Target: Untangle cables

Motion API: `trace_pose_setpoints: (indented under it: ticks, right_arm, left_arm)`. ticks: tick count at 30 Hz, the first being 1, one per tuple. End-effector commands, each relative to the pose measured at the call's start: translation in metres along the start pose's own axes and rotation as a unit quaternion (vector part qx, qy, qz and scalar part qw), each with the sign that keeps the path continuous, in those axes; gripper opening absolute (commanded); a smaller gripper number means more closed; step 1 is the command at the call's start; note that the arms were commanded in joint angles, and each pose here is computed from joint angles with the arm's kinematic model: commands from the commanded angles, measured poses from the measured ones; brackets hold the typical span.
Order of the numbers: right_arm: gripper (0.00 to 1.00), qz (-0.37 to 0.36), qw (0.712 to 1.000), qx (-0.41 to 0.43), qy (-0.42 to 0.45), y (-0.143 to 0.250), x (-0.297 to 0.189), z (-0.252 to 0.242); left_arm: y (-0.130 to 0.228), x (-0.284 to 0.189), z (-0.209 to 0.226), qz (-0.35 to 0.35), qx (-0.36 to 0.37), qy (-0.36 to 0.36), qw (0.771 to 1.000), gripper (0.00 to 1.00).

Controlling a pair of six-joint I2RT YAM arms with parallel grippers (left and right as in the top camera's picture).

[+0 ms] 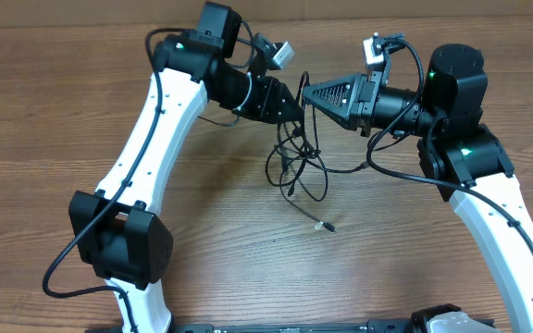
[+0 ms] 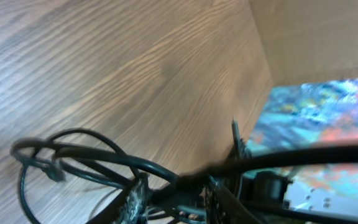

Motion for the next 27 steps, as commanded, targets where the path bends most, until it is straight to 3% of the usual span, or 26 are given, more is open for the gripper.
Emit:
trace_pose_setpoints:
  ticks: [1, 5, 8, 12, 14, 21, 27]
  right_arm:
    - [0.04, -0.005, 1.000, -0.020, -0.014, 0.001, -0.008, 0.017]
    - [0.04, 0.003, 1.000, -0.020, -0.022, 0.003, -0.009, 0.021]
    - [0.04, 0.000, 0.999, -0.030, -0.027, 0.005, -0.013, 0.028]
    - [0.04, -0.031, 0.997, -0.062, -0.043, 0.000, -0.029, 0.047]
    - [0.04, -0.040, 0.996, -0.064, -0.041, -0.002, -0.035, 0.048]
    - [0.04, -0.062, 0.995, -0.079, -0.022, -0.011, -0.044, 0.040]
    - [0.04, -0.132, 0.975, -0.037, 0.176, -0.016, -0.060, -0.032]
  left_arm:
    - [0.004, 0.015, -0.010, 0.005, -0.047, 0.027, 0.999, 0.31]
    - [-0.002, 0.034, 0.016, -0.027, -0.110, -0.041, 0.993, 0.32]
    - [0.000, 0.043, 0.039, -0.046, -0.161, -0.095, 0.981, 0.45]
    - [0.021, 0.057, 0.053, -0.012, -0.190, -0.092, 0.977, 0.63]
    - [0.028, 0.060, 0.053, 0.004, -0.187, -0.081, 0.979, 0.59]
    - [0.037, 0.062, 0.033, 0.044, -0.134, 0.004, 0.990, 0.04]
    - [0.042, 0.045, 0.046, 0.049, -0.144, -0.004, 0.988, 0.04]
Point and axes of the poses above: each gripper's point midway between its finger pads, its own x axis out along the fingers, its own z axis along the line the jaws close on, y = z × x, the point moved 5 cm from there along -x, back along the fingers, and after that the axes turned 6 degrees about -x, right-handed, at the moved point
